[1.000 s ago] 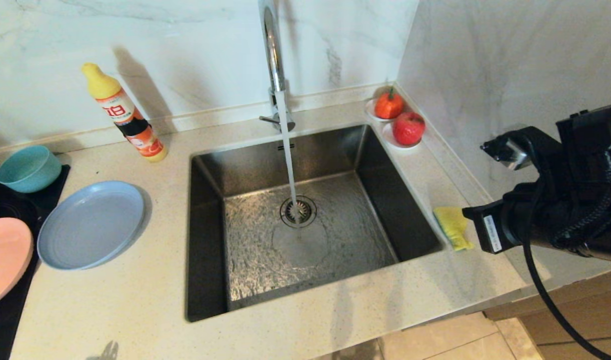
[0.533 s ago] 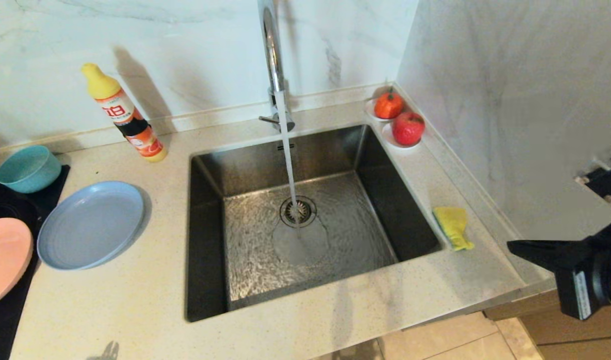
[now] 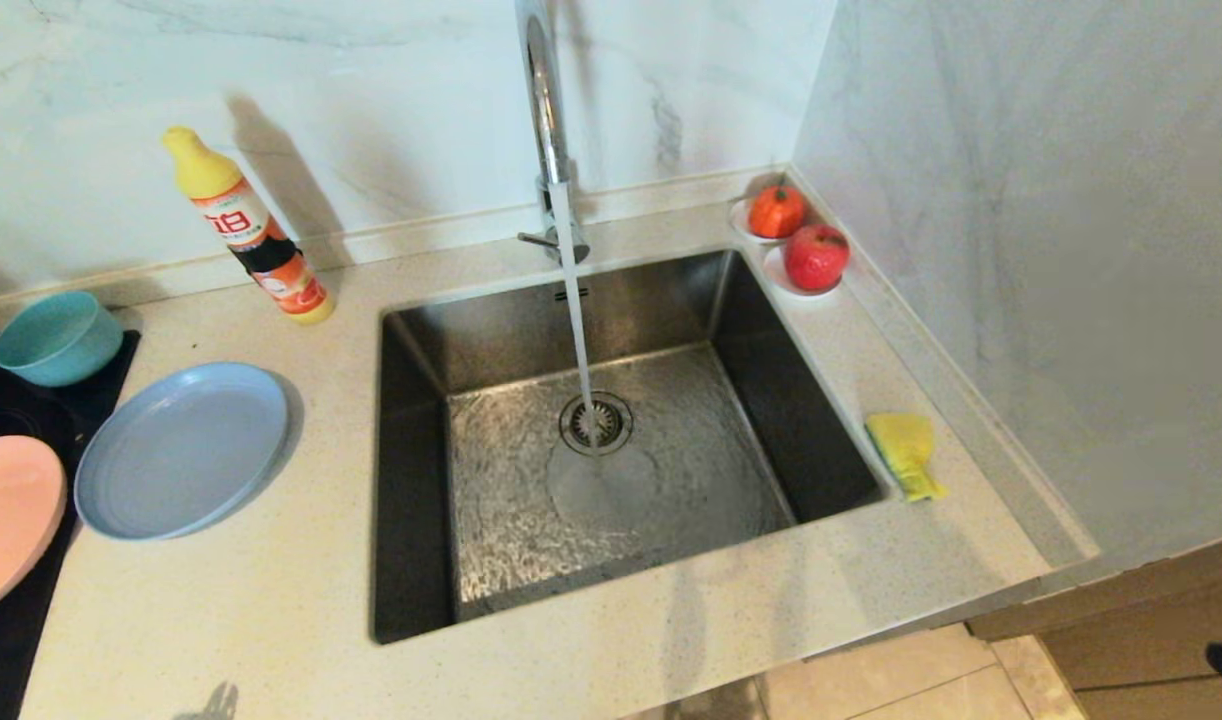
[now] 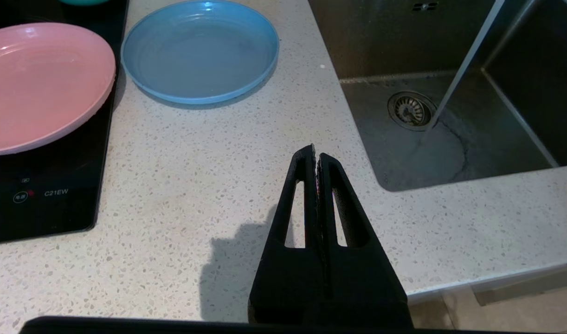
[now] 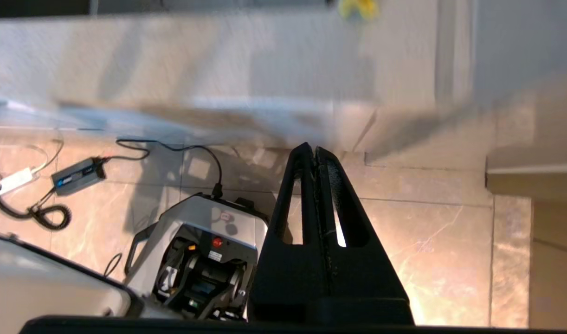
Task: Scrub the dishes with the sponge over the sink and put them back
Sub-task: Turn off the faucet
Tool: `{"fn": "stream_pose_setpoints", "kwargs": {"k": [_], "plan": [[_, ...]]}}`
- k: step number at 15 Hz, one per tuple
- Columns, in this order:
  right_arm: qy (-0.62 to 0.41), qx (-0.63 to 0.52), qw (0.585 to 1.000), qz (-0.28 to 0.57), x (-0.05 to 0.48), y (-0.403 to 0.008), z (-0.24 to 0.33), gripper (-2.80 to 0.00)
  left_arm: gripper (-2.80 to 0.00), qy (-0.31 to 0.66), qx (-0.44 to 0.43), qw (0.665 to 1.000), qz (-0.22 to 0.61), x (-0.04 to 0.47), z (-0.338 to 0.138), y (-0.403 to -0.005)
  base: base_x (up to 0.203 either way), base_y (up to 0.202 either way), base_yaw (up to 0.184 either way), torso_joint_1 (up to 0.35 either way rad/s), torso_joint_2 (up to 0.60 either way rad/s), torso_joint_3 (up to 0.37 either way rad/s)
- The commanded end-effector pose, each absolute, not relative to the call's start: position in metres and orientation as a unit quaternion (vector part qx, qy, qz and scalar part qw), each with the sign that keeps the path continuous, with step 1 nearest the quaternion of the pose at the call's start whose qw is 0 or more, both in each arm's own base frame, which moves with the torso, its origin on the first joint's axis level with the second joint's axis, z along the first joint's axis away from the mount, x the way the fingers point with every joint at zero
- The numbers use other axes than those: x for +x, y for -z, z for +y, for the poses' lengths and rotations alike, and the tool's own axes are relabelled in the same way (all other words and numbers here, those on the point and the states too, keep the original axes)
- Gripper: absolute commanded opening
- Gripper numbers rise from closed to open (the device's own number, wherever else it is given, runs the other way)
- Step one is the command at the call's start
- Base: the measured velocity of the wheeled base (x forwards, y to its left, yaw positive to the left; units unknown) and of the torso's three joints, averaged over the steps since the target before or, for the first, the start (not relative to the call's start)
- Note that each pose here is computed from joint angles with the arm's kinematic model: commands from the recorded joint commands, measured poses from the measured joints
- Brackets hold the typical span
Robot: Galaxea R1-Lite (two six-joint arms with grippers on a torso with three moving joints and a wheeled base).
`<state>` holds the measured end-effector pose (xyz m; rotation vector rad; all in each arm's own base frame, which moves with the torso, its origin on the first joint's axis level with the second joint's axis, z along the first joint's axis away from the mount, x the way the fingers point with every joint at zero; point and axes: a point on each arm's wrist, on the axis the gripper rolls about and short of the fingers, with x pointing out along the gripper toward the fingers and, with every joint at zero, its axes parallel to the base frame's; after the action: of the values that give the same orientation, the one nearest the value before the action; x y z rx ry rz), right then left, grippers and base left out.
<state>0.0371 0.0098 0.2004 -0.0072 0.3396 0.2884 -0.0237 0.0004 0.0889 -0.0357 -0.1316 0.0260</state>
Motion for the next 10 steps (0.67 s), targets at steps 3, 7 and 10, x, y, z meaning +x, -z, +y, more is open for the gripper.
{"fn": "stream_pose_setpoints", "kwargs": {"k": [3, 7, 10], "plan": [[-0.094, -0.014, 0.991, 0.093, -0.017, -0.134, 0.002, -2.8, -2.8, -0.014, -0.018, 0.999, -0.045, -0.02, 0.0, -0.078, 0.0, 0.0, 0.0, 0.0, 0.0, 0.0], [-0.055, -0.043, 0.993, 0.098, -0.023, -0.089, 0.002, -2.8, -2.8, -0.014, -0.018, 0.999, -0.045, -0.02, 0.0, -0.078, 0.0, 0.0, 0.0, 0.0, 0.0, 0.0], [-0.021, -0.046, 0.997, 0.051, -0.03, -0.078, 0.001, -2.8, -2.8, -0.014, -0.018, 0.999, -0.045, -0.02, 0.0, -0.078, 0.0, 0.0, 0.0, 0.0, 0.0, 0.0]]}}
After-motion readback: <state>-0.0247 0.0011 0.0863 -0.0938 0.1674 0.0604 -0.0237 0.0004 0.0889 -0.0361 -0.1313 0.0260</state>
